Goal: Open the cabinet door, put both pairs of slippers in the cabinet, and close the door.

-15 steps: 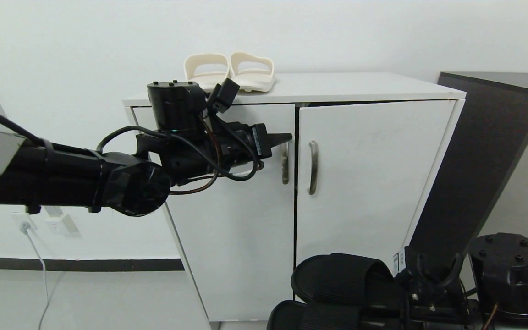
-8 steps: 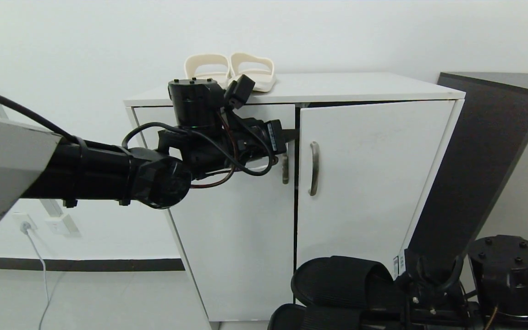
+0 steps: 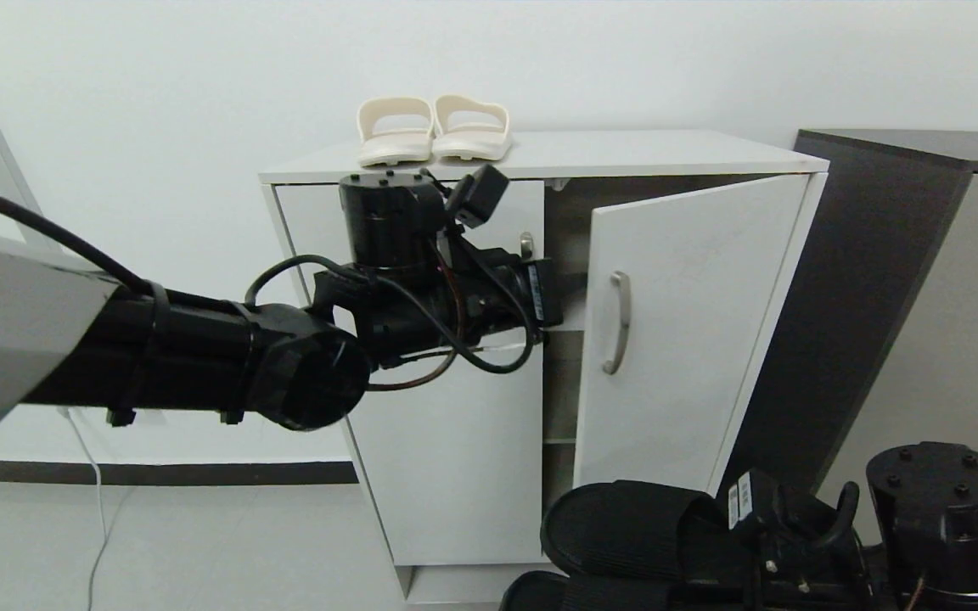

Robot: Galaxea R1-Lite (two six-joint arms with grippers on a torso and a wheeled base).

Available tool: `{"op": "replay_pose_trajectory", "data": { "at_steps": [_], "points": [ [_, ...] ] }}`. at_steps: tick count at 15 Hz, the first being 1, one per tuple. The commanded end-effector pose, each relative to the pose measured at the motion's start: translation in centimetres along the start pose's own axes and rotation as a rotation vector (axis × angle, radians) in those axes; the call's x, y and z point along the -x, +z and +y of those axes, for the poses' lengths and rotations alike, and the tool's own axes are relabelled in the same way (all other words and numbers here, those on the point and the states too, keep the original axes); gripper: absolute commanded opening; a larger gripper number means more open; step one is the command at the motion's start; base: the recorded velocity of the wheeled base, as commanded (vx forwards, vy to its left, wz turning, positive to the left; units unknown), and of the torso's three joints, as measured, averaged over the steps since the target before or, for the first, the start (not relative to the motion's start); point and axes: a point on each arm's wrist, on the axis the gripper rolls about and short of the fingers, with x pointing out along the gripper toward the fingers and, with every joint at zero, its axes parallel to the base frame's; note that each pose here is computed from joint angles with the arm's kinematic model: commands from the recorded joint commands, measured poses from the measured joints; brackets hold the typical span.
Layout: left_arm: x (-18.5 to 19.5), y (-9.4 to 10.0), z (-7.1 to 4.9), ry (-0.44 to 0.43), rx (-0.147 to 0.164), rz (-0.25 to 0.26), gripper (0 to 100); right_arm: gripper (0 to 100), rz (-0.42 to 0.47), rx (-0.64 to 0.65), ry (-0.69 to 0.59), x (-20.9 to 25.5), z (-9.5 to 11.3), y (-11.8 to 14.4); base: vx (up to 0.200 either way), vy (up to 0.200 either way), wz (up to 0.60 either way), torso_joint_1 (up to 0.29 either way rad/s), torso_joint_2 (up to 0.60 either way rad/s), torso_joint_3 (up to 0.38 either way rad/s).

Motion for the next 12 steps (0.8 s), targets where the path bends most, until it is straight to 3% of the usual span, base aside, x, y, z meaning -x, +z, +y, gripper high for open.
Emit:
{"op": "replay_pose_trajectory", "data": {
  "at_steps": [1,4,5,6,8,9,12],
  "points": [
    [0.0,-0.5,-1.8,-0.010,-0.012,-0.012,0,0,-0.002,0.007,0.012,0.1,0.4,0.0,-0.200,0.000,0.00,-0.002,0.00,0.007],
    [0.0,-0.2,-1.8,0.011,-0.016,-0.034,0,0,-0.005,0.015,0.021,0.2,0.6,0.1,-0.133,0.000,0.00,0.002,0.00,0.003],
    [0.4,0.1,-1.1,0.040,-0.014,-0.049,0,0,-0.007,0.015,0.020,0.2,0.6,0.1,0.000,0.000,0.00,0.000,0.00,0.000],
    [1.2,0.6,-0.8,0.069,-0.020,-0.075,0,0,-0.005,0.015,0.020,0.1,0.6,0.1,0.000,0.000,0.00,0.000,0.00,0.000],
    [4.8,1.9,-1.2,0.117,-0.029,-0.114,0,0,-0.002,0.012,0.016,0.1,0.6,0.0,0.000,0.000,0.00,0.000,0.00,0.000],
    [6.2,2.3,-1.6,0.128,-0.033,-0.127,0,0,-0.001,0.010,0.013,0.1,0.5,0.0,0.000,0.000,0.00,0.000,0.00,0.000],
    [14.9,1.9,-5.2,0.197,-0.038,-0.158,0,0,0.000,0.007,0.008,-0.2,0.2,-0.1,0.000,0.000,0.00,0.000,0.00,0.000]
  ]
}}
